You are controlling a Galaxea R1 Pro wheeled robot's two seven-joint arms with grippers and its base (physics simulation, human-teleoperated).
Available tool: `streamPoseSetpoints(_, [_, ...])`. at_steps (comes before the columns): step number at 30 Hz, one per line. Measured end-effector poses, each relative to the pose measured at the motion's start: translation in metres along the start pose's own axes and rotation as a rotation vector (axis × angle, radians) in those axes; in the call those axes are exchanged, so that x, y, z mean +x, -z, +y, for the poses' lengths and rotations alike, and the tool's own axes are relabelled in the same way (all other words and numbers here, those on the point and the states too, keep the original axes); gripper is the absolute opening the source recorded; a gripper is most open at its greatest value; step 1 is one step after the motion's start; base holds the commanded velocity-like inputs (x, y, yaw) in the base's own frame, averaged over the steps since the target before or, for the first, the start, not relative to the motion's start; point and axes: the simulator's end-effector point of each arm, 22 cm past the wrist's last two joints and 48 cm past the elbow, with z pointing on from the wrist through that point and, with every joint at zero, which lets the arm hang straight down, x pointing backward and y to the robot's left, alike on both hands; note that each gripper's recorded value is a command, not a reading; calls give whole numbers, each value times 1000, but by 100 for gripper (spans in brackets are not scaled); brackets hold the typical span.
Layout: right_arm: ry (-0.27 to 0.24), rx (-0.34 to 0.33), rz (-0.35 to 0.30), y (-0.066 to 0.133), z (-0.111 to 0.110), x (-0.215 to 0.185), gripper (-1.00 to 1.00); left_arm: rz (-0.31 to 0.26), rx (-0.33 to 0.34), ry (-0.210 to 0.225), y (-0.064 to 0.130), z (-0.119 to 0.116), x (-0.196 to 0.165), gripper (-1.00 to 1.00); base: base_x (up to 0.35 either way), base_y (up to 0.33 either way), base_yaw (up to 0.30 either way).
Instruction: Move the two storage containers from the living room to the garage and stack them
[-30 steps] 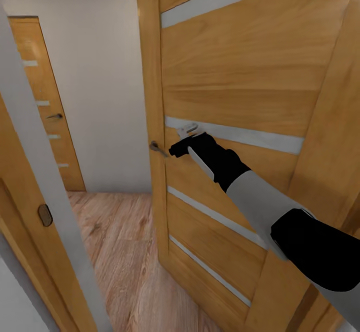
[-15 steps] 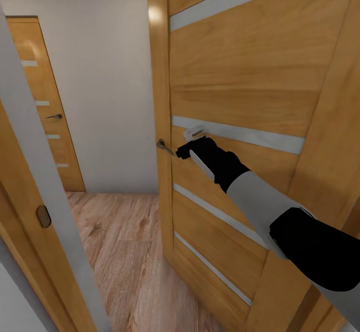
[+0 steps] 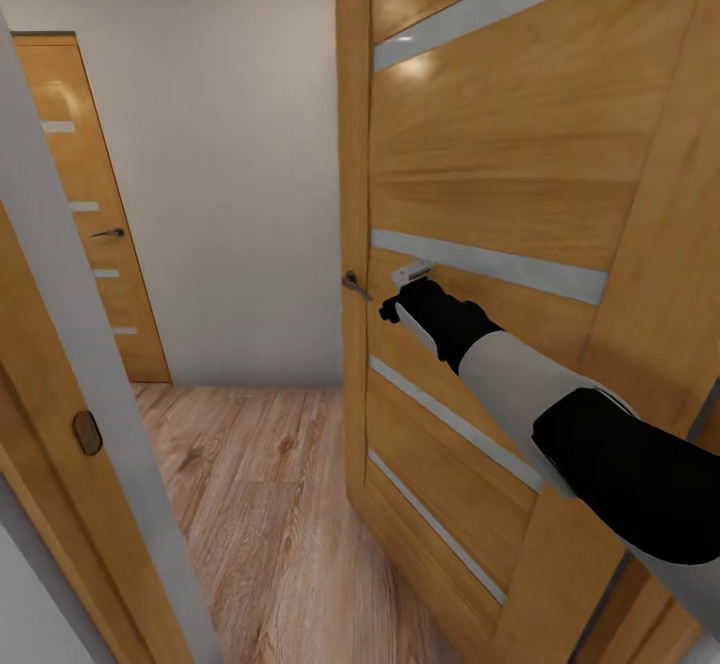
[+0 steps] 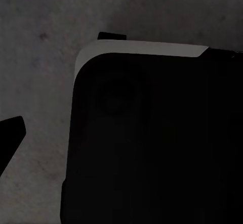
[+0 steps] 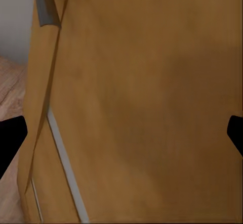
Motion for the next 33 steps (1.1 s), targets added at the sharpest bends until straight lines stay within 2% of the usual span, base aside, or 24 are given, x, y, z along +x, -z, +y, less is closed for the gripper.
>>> streamPoseSetpoints(6, [-2, 1, 4, -1, -1, 2, 100, 0, -5, 2, 0, 1, 0, 100, 0, 0, 0])
streamPoseSetpoints(8, [15, 12, -9, 1, -3, -4, 100, 0, -7, 3, 0, 2, 0, 100, 0, 0, 0])
streamPoseSetpoints(13, [5, -41, -85, 18, 12, -39, 100, 0, -8, 3, 0, 2, 0, 100, 0, 0, 0])
streamPoseSetpoints(15, [5, -66, -97, 21, 18, -44, 100, 0, -7, 3, 0, 2, 0, 100, 13, 0, 0])
streamPoseSetpoints(19, [7, -123, -109, 25, 31, -49, 100, 2, -1, -1, 0, 1, 1, 100, 217, 0, 0])
streamPoseSetpoints(28, [8, -134, -113, 26, 34, -50, 100, 4, 2, -4, 0, 0, 1, 100, 310, 0, 0])
streamPoseSetpoints(29, [-9, -152, -114, 27, 37, -51, 100, 3, 2, -4, 0, 0, 1, 100, 208, 0, 0])
streamPoseSetpoints(33, [-4, -143, -110, 26, 36, -50, 100, 2, 1, -2, 0, 1, 0, 100, 79, 0, 0])
